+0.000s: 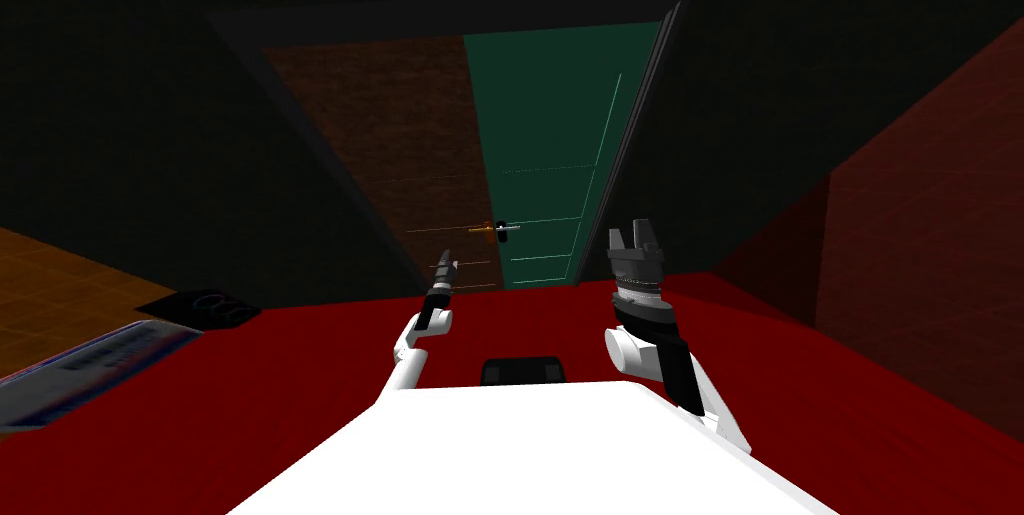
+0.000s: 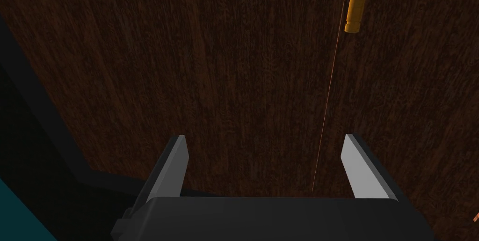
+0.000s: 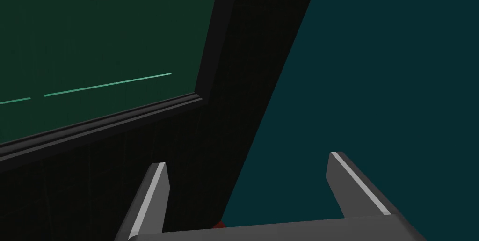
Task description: Pull the door open
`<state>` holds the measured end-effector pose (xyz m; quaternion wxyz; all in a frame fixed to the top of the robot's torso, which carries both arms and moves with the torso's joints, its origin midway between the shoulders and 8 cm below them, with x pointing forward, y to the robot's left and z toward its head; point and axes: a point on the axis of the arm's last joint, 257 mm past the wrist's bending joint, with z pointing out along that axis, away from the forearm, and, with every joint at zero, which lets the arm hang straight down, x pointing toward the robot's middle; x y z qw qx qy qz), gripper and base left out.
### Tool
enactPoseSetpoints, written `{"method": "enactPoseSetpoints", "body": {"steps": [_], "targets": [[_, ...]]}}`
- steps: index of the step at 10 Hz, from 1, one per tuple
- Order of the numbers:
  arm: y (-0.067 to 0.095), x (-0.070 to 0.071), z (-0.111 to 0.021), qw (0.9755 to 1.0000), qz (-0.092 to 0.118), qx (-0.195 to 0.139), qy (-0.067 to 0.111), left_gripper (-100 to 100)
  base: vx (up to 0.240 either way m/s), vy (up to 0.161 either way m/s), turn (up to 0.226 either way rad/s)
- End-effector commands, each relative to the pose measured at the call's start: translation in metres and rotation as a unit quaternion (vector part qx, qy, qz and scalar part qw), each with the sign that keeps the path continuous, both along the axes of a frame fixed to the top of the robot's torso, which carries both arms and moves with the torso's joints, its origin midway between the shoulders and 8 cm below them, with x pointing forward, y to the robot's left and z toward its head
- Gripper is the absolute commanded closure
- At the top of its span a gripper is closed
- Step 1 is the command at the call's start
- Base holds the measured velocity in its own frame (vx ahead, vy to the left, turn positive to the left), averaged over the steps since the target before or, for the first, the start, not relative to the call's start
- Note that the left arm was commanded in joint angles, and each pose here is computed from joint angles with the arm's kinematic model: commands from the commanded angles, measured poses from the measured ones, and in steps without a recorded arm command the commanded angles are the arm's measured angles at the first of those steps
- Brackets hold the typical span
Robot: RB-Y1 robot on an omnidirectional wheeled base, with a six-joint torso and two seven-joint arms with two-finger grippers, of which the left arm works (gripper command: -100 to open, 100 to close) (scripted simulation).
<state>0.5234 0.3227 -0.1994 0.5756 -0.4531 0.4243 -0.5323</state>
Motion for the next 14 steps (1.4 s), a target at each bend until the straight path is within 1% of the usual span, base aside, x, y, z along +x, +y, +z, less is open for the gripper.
{"method": "enactPoseSetpoints", "body": {"steps": [1,4,8,11,12,14], "targets": [[0.003,0.004,-0.009,1.0,0.002,-0.001,0.01,-100,0.056,-0.023,-0.043],[0.01,0.012,-0.028,0.9995,0.006,-0.003,0.032,-100,0.097,-0.027,-0.063],[0.019,0.021,-0.05,0.9981,0.012,-0.006,0.06,-100,0.108,-0.023,-0.061],[0.025,0.025,-0.064,0.9968,0.017,-0.009,0.077,-100,0.103,-0.013,-0.052],[0.029,0.027,-0.072,0.996,0.019,-0.01,0.087,-100,0.141,-0.001,-0.06],[0.033,0.03,-0.081,0.9947,0.023,-0.012,0.099,-100,0.142,-0.021,-0.063]]}}
